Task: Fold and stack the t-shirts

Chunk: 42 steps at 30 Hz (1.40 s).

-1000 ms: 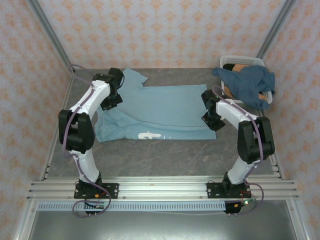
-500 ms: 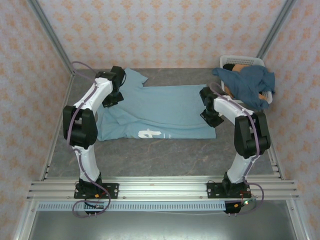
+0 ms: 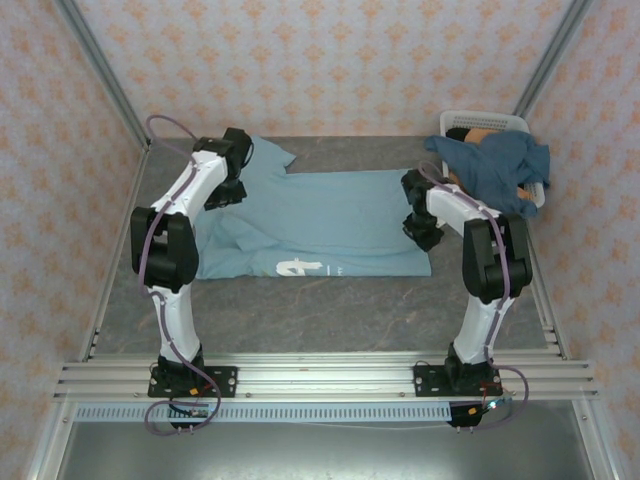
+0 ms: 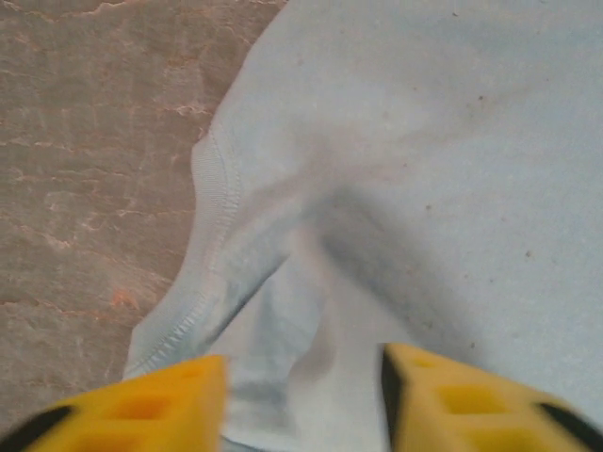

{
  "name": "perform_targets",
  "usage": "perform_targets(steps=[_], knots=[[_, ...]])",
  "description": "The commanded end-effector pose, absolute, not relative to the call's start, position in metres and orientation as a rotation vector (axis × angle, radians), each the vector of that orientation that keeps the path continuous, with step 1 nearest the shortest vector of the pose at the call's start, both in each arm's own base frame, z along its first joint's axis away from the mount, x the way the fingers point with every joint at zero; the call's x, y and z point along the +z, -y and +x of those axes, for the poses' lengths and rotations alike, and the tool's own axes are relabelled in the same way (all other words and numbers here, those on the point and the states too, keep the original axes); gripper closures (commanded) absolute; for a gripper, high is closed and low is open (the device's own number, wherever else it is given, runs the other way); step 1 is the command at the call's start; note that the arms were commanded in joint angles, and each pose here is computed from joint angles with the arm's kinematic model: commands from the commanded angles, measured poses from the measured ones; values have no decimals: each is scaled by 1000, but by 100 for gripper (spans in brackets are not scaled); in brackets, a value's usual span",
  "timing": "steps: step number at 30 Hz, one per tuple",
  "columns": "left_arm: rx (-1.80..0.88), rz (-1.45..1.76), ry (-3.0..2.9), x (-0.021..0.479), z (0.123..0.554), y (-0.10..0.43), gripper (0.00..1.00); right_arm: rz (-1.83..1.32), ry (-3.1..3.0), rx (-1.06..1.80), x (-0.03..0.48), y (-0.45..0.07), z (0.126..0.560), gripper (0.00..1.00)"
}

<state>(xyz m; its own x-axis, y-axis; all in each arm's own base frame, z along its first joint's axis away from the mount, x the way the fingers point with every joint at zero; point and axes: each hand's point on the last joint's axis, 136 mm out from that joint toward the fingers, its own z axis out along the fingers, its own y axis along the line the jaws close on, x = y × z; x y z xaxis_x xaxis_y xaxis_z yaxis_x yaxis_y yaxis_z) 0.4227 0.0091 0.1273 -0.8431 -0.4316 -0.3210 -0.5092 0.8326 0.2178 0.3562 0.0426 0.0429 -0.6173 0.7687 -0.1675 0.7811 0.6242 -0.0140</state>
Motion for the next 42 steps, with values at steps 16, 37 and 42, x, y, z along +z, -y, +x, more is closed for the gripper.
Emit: perform_targets(steps=[16,37,42], knots=[[-203,-1359,-2810,80,268,-22,35,1141,-2785,73,71,-40,270,42],[-64,-1483,-2729,29,265,-38,48,1326,-2766,181,27,-40,261,45],[17,-1484,-2707,27,270,-49,76,1338,-2749,195,28,-41,267,49]])
